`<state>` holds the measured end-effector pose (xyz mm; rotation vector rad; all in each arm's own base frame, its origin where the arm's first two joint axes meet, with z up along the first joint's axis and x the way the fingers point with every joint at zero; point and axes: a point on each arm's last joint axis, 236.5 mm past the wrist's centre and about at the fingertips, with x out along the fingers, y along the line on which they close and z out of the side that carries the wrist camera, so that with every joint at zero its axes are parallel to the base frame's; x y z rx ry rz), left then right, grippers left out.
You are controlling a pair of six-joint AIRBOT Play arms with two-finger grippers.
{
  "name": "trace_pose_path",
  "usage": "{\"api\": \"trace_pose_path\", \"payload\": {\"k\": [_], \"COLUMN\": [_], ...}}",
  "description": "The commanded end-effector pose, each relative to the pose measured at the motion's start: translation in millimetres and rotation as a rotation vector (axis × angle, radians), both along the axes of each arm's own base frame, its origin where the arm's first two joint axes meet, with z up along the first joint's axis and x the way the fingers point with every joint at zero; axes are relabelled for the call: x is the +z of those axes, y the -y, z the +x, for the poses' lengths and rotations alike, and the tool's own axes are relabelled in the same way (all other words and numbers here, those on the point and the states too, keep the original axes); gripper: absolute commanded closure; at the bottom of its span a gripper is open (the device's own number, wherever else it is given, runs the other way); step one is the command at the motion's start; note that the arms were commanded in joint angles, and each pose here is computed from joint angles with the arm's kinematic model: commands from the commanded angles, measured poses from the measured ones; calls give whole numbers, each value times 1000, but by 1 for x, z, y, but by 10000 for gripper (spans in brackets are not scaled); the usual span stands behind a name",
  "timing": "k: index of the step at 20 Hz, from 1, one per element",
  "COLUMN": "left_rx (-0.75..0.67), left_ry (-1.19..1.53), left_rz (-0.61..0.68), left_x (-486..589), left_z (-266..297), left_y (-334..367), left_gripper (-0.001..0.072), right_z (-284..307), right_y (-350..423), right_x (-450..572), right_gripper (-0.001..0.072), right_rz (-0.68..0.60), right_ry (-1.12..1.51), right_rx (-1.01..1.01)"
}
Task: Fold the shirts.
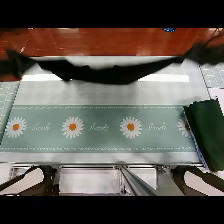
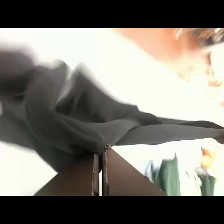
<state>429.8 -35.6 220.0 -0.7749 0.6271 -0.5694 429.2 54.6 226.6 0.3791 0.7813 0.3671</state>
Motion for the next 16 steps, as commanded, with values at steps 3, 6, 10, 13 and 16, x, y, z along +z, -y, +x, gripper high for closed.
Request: {"api": "trace_pose_path", "payload": {"k": [3, 6, 10, 13, 16], "left_rx": [81, 164, 265, 318, 378], "left_ry": [541, 635, 680, 737, 752], "left_rz": [180, 353, 547, 675, 742], "left_x": [236, 281, 297, 304, 303], "left_z": [-62, -113, -176, -228, -274], "left_y": [12, 11, 27, 41, 26], "left_gripper": [687, 687, 687, 687, 687], "right_z": [-67, -124, -198, -241, -266], "right_y": [1, 8, 12, 8, 3], "right_x": [188, 230, 263, 267, 261], "right_gripper": [690, 689, 689, 689, 689], "right_rz": [-138, -223, -295, -326, -338], "right_ry": [395, 522, 643, 677, 664], "right_rx": [-33, -105, -182, -193, -183]}}
